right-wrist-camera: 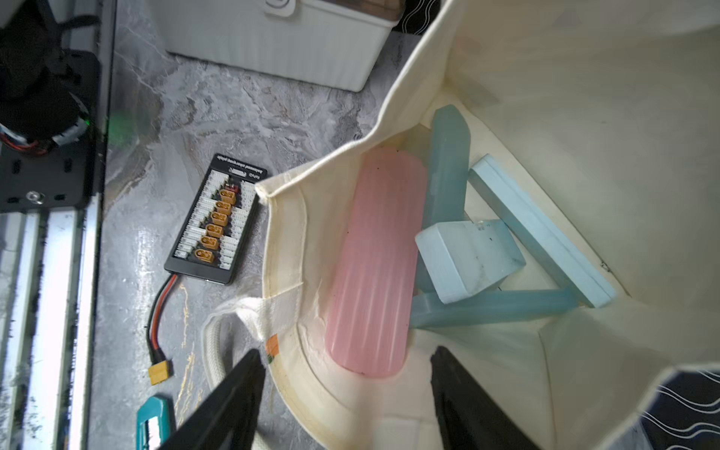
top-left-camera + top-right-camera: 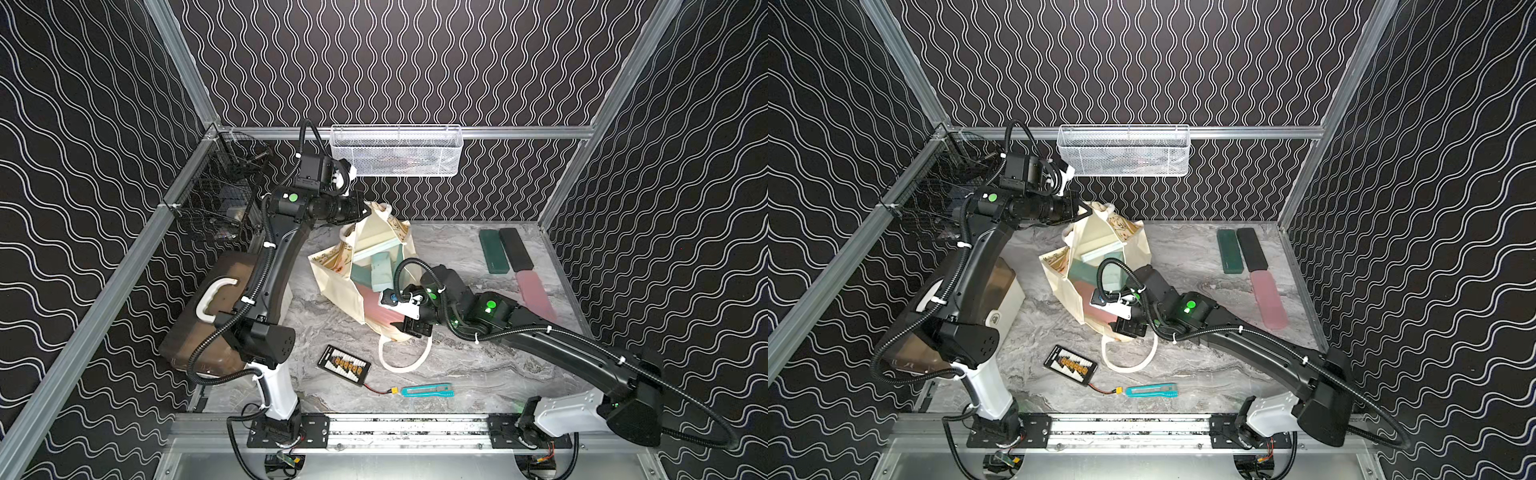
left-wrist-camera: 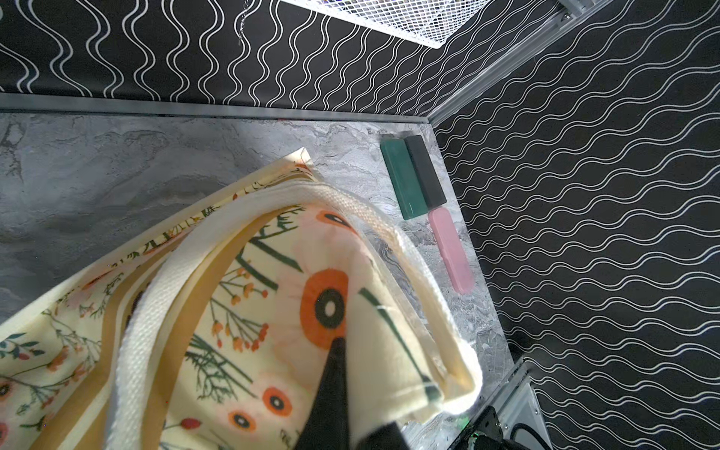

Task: Take out the pencil case from the canvas bag
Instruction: Pick up the pencil case from the canvas bag.

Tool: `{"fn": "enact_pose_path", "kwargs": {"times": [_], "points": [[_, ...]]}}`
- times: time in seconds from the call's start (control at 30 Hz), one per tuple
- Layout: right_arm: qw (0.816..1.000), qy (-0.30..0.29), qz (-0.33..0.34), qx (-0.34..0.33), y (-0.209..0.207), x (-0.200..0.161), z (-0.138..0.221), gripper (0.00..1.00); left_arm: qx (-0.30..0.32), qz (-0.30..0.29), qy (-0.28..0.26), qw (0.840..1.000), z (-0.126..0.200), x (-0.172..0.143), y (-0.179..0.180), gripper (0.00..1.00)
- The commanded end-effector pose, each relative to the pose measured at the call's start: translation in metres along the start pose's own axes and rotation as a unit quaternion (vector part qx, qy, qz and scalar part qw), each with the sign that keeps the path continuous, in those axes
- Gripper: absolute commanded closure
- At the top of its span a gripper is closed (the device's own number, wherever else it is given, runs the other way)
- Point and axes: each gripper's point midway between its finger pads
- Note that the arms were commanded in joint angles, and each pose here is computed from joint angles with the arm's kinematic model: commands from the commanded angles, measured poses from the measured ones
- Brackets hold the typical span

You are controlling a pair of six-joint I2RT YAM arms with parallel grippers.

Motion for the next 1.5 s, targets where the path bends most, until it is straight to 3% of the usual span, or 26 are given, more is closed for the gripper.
{"fn": "enact_pose_path", "kwargs": {"times": [0.0, 0.6, 1.13, 1.47], "points": [[0.999, 0.019, 0.04, -0.025, -0.011, -0.002, -0.017, 0.33, -0.042, -0.039, -0.035, 0.998, 0.007, 0.018, -0.02, 1.0], [0.973, 0.121, 0.126, -0.147, -0.062, -0.025, -0.087, 0.39, -0.061, -0.052, -0.021, 0.997, 0.013, 0.011, -0.029, 1.0], [0.962, 0.127, 0.156, -0.183, -0.078, -0.019, -0.122, 0.37, -0.075, -0.044, -0.015, 0.996, 0.015, 0.006, -0.034, 1.0], [0.961, 0.137, 0.147, -0.189, -0.086, -0.022, -0.134, 0.54, -0.08, -0.041, -0.012, 0.996, 0.017, 0.005, -0.037, 1.0]]}}
Point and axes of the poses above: each gripper's point midway between its finger pads, its own z axis back along the fingers, its own y axis along the line the jaws close on, x = y × z, and after that the axes turned 3 degrees about -z, right-handed
